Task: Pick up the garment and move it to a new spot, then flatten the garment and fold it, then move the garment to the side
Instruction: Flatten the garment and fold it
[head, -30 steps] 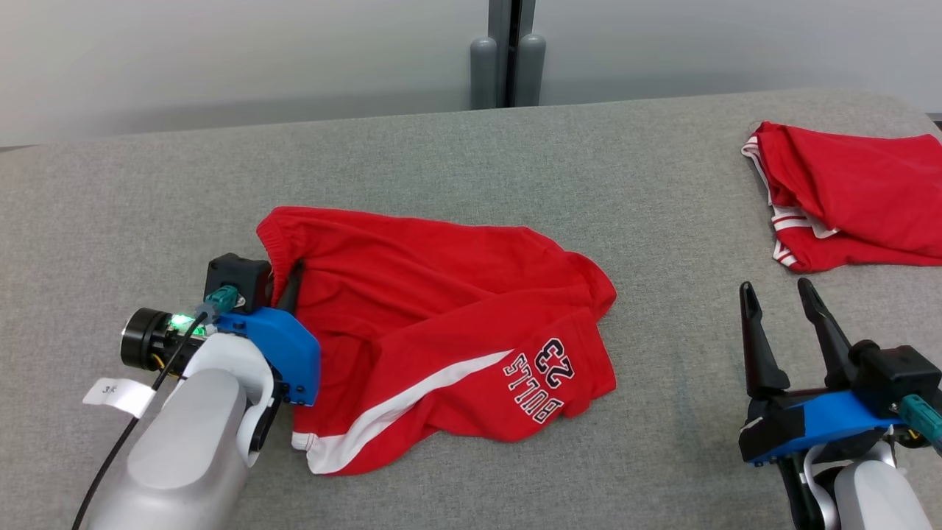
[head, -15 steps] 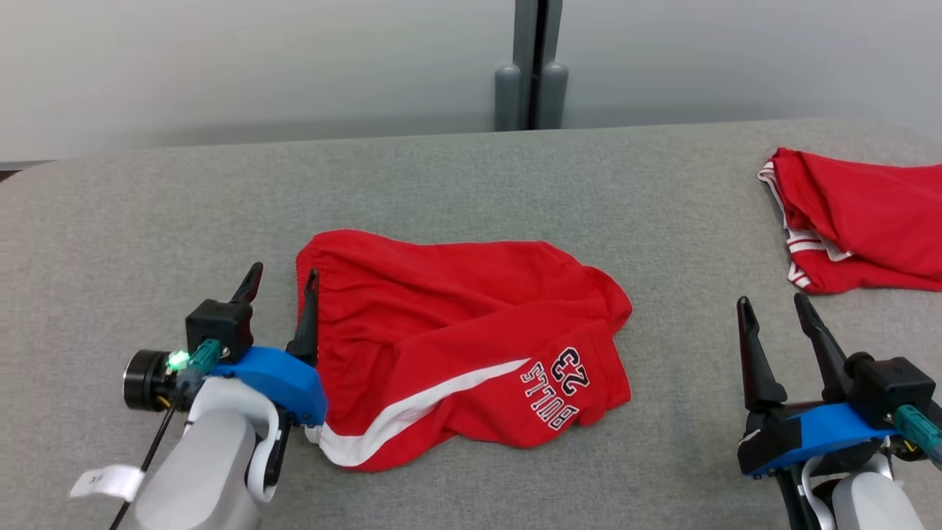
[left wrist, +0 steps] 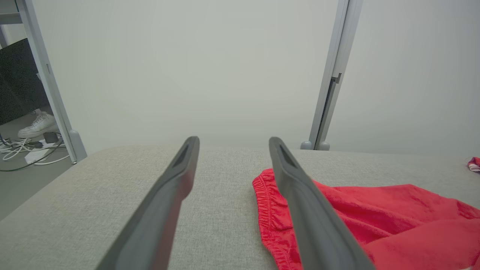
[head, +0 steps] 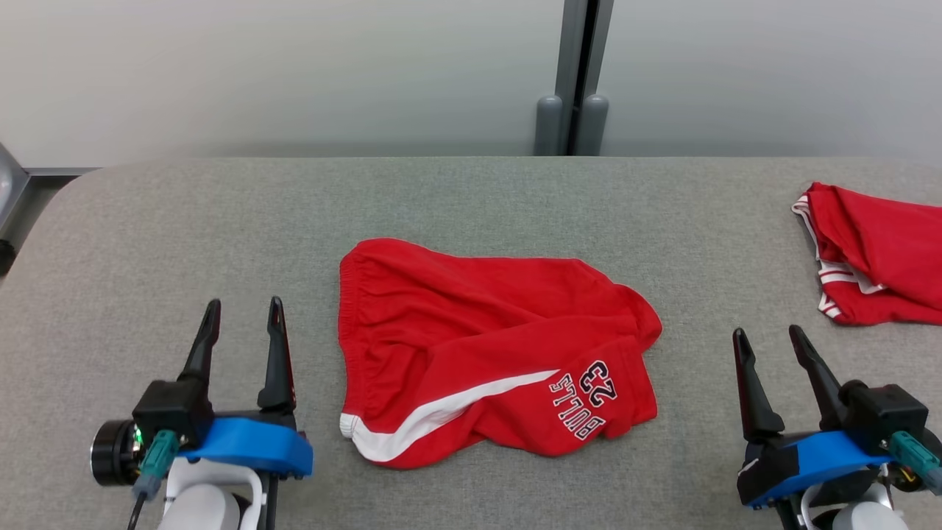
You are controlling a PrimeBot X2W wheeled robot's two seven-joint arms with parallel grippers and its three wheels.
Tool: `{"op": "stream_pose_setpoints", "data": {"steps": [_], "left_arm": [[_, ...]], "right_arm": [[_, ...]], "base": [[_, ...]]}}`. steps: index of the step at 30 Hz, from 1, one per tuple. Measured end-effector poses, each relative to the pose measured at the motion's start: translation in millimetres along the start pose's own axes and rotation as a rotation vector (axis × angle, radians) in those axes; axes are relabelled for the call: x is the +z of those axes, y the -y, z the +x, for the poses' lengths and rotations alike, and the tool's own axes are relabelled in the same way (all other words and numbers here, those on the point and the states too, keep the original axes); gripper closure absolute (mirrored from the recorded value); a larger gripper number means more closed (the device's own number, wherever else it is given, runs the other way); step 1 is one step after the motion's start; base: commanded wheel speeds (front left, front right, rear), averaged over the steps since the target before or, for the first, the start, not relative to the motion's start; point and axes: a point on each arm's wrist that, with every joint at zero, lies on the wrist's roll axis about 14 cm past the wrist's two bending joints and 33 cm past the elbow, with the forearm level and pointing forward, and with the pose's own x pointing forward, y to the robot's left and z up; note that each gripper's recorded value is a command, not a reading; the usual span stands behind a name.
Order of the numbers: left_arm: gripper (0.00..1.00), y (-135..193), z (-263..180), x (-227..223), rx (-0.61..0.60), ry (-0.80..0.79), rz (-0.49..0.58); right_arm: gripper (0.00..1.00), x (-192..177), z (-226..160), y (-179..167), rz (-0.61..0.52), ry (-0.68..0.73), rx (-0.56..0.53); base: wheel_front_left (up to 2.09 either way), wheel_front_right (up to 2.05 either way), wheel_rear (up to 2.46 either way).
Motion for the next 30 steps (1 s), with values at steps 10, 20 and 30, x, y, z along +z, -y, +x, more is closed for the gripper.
{"op": "stream_pose_setpoints", "data": {"steps": [10,20,30], "left_arm": [[0.0,-13.5,-26.5,-1.3,0.077,0.012,-0.031],[0.0,-14.6,-29.2,-6.9,0.083,0.001,-0.033],[0.0,-17.5,-29.5,-7.5,0.089,0.002,-0.033]], "right_arm": [[0.0,-12.8,-6.6,-7.0,0.004,-0.045,0.018],[0.0,-15.2,-0.3,-23.6,-0.016,-0.072,0.081],[0.0,-33.0,16.8,-60.9,-0.066,-0.164,0.232]], "base": [[0.0,0.0,0.0],[0.0,0.0,0.0],[0.0,0.0,0.0]]}}
